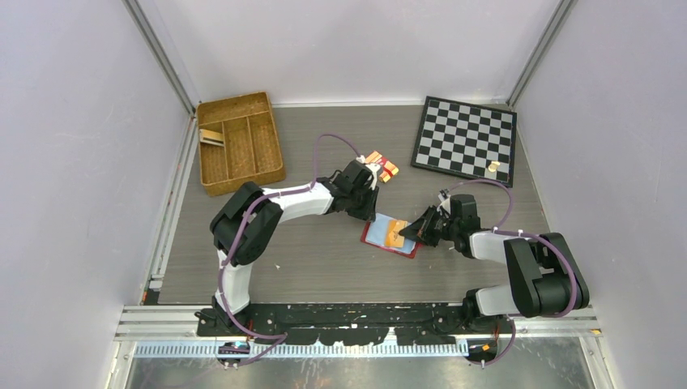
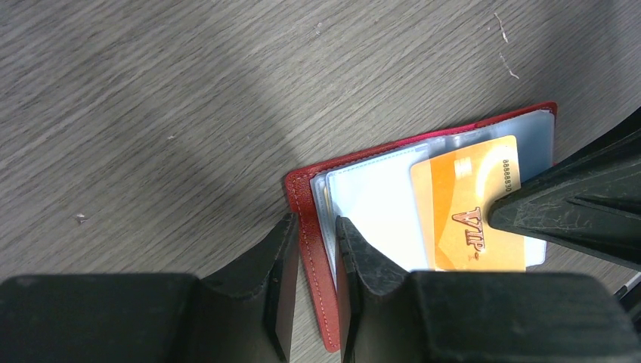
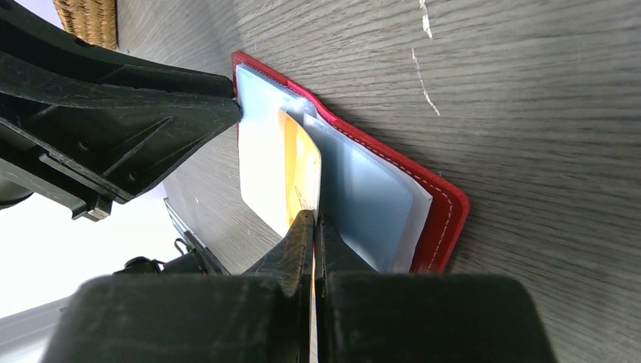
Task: Put the credit cards into the card holder
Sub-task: Insert the credit card into the card holder.
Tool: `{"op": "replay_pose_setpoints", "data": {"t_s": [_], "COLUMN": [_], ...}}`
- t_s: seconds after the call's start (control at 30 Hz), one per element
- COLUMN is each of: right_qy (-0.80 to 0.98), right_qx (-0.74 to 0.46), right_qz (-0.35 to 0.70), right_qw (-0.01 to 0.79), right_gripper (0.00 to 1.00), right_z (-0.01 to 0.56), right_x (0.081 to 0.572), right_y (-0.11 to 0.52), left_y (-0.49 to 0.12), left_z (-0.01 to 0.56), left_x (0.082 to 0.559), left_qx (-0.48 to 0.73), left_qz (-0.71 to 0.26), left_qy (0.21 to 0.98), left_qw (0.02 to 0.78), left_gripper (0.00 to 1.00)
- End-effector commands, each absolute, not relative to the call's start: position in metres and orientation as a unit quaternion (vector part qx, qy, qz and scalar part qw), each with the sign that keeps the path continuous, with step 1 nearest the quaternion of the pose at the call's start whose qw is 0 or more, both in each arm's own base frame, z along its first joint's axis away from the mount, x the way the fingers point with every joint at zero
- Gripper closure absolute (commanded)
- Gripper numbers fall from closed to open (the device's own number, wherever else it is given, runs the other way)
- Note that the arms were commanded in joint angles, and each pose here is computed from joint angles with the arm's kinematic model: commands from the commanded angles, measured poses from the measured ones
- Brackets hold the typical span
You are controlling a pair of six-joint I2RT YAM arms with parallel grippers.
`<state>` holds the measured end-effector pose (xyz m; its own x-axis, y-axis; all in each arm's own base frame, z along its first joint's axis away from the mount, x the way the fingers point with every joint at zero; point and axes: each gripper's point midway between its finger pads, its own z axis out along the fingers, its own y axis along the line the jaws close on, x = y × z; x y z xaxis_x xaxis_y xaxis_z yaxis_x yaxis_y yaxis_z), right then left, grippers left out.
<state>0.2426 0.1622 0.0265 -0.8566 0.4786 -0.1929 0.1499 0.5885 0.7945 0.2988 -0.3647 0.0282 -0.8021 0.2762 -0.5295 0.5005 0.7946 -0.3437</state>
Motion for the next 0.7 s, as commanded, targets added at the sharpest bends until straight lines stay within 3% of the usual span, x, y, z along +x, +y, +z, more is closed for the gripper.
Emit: {"op": "replay_pose_setpoints", "data": {"t_s": [0.0, 0.67], "right_qy": [0.881, 0.884], "right_qx": [0.191, 0.195], "right_qz": [0.376, 0.360], "right_qw": [0.212, 0.223], "right_gripper": [0.99, 0.99], "right_z": [0.0128, 0.0098], "right_x": [0.2422, 0.2460], "right_y": [0.1522, 0.1552], "left_y": [-0.3259, -0.3275], "left_z": [-0.0134, -0.0121], "left_x": [0.2720, 0.2694], "left_qx": [0.215, 0.211], "left_qz": [-0.171, -0.179], "left_qy": [0.946, 0.946], "left_qw": [0.171, 0.169], "left_gripper": [0.77, 0.78]}}
